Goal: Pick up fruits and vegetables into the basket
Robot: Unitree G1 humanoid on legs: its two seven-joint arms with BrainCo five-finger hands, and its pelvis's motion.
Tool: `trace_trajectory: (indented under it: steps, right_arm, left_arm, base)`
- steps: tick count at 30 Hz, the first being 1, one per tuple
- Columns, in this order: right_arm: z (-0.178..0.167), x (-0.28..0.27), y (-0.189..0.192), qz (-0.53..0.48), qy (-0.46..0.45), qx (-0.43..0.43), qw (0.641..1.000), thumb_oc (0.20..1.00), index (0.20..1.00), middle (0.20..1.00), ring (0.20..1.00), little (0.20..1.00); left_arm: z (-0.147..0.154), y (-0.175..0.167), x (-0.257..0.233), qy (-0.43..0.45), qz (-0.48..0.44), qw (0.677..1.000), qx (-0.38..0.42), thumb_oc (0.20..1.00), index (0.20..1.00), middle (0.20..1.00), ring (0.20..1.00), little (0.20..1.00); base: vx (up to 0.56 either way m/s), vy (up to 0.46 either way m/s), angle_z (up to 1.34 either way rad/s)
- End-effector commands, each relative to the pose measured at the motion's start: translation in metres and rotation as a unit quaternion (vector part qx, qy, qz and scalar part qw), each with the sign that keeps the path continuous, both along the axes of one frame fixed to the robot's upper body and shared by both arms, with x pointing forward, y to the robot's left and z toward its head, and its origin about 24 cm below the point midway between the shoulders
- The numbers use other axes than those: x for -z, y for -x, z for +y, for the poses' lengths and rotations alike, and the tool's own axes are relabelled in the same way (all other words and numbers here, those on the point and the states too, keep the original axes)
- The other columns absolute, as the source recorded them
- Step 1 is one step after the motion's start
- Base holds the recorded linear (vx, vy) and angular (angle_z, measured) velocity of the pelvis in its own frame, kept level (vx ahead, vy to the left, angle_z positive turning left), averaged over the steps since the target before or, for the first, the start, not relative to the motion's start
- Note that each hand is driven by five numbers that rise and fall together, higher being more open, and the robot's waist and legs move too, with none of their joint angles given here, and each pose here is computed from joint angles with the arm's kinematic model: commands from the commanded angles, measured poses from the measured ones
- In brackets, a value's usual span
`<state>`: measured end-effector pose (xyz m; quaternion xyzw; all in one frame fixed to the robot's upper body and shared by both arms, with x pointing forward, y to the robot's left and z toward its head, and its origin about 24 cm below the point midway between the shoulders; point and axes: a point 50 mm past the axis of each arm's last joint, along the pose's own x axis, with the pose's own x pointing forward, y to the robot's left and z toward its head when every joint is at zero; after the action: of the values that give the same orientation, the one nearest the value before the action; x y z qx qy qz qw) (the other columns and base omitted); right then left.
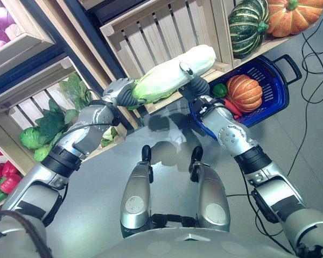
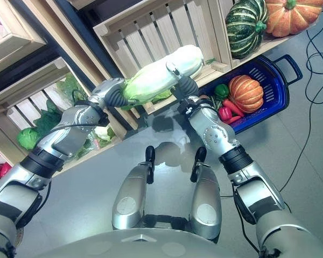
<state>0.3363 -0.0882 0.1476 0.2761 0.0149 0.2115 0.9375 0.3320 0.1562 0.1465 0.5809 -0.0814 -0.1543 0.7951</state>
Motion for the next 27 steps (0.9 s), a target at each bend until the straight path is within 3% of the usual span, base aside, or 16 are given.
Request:
trace_trajectory:
  steps: [1,8,19,22,27]
  right_arm:
    - [0.029,-0.038,0.017,-0.117,-0.075,-0.059,0.988,0.200,0.200,0.200,0.200,0.200]
    - [-0.025,-0.079,0.017,-0.240,-0.032,0.035,0.970,0.200,0.200,0.200,0.200,0.200]
    - [-0.127,-0.108,0.039,-0.350,0.064,0.245,0.902,0.200,0.200,0.200,0.200,0.200]
    - [-0.134,-0.110,0.041,-0.354,0.073,0.263,0.894,0.200,0.200,0.200,0.200,0.200]
    - [-0.176,-0.116,0.048,-0.354,0.136,0.376,0.845,0.200,0.200,0.200,0.200,0.200]
  left_arm:
    - [-0.040,0.017,0.026,0.077,0.109,0.987,0.087,1.000,1.000,1.000,1.000,1.000]
    - [-0.017,0.036,0.066,0.197,0.245,0.948,0.048,1.000,1.000,1.000,1.000,1.000]
    - [0.008,0.087,0.119,0.235,0.376,0.896,0.030,1.000,1.000,1.000,1.000,1.000]
    - [0.008,0.090,0.124,0.240,0.392,0.888,0.029,1.000,1.000,1.000,1.000,1.000]
    - [-0.003,0.116,0.163,0.287,0.527,0.800,0.011,1.000,1.000,1.000,1.000,1.000]
  base:
    - [-0.06,-0.011,0.01]
    - [-0.08,-0.007,0.00]
    - [-0.07,-0.012,-0.03]
    - [-0.03,-0.005,-0.03]
    - [-0.02,-0.010,-0.08]
